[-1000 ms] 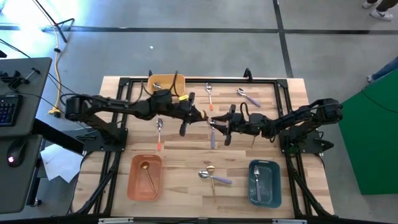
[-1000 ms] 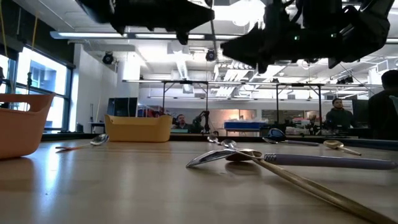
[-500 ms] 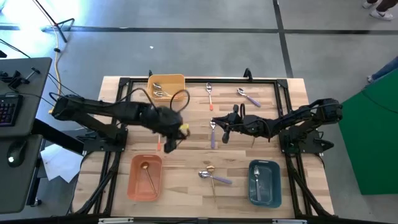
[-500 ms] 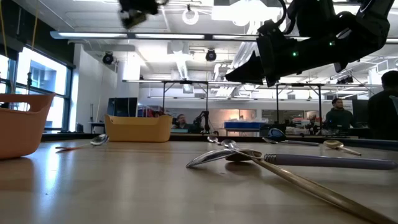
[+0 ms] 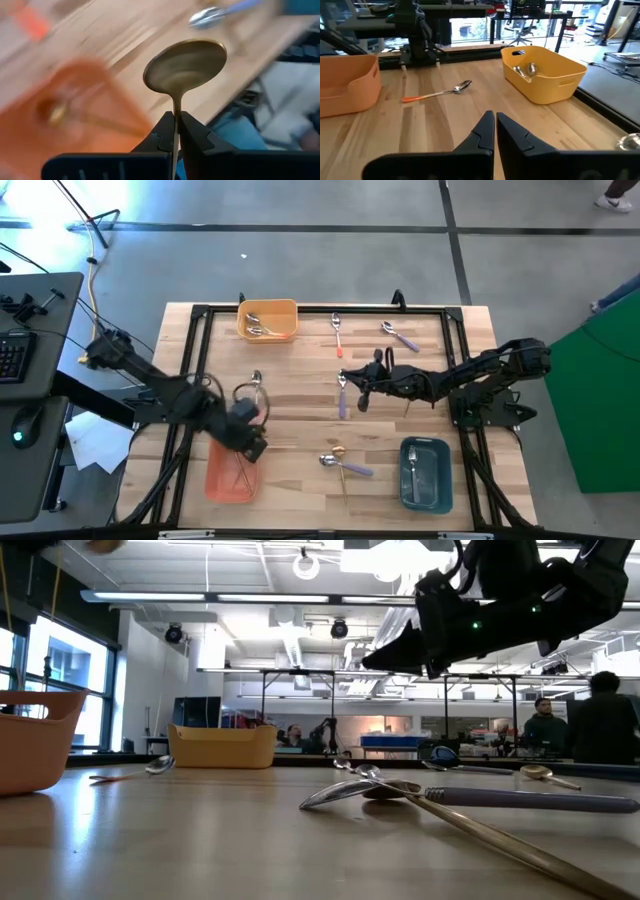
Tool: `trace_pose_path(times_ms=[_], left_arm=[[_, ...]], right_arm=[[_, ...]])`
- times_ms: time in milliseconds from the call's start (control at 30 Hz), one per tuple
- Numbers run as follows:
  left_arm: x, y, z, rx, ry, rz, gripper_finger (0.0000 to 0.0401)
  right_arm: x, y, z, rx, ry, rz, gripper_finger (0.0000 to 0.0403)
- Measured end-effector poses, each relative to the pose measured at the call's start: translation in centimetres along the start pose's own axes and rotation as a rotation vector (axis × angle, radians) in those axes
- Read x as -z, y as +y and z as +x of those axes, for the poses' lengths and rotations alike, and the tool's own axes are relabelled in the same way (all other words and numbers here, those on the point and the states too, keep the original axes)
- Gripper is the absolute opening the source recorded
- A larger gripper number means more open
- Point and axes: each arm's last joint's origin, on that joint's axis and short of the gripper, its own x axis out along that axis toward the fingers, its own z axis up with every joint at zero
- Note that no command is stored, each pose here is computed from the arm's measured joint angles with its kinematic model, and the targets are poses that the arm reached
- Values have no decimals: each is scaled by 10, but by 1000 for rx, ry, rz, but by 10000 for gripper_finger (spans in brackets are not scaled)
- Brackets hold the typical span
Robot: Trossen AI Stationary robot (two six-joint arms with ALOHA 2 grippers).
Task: Sort silverware by color (type)
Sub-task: Put the top gold spoon into the orange bin, then put the bottom left violet spoon into the blue bin
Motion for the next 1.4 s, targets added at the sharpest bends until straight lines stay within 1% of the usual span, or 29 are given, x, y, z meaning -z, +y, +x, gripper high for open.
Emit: trace_pose_path(times_ms=[100,200,300,433,533,700,767,900,1133,1300,1400], left_arm=[[18,14,12,-82,29,-108,1],[28,24,26,-114,41,-183,1],[32,37,38,-173,31,-234,1],[34,51,51,-227,38,-253,1],[35,59,63,-226,39,-266,1],[36,67,82,-157,69,-287,1],[37,71,87,-152,73,-288,1],[37,76,90,-172,82,-256,9],[37,75,89,-165,94,-178,53],[37,71,86,-156,86,-56,79],[35,65,77,-167,72,20,86]], right_arm=[[0,5,-1,-21,2,-4,1],[2,11,-3,-44,14,-12,0],[2,16,-5,-66,14,-15,0],[2,22,-7,-88,14,-19,0],[2,24,-8,-95,15,-26,0],[4,24,-8,-95,29,-33,0],[4,24,-8,-94,29,-33,0],[4,24,-8,-93,29,-33,0],[4,24,-8,-91,28,-33,0],[3,23,-8,-90,16,-29,0],[1,23,-8,-90,5,-37,0]])
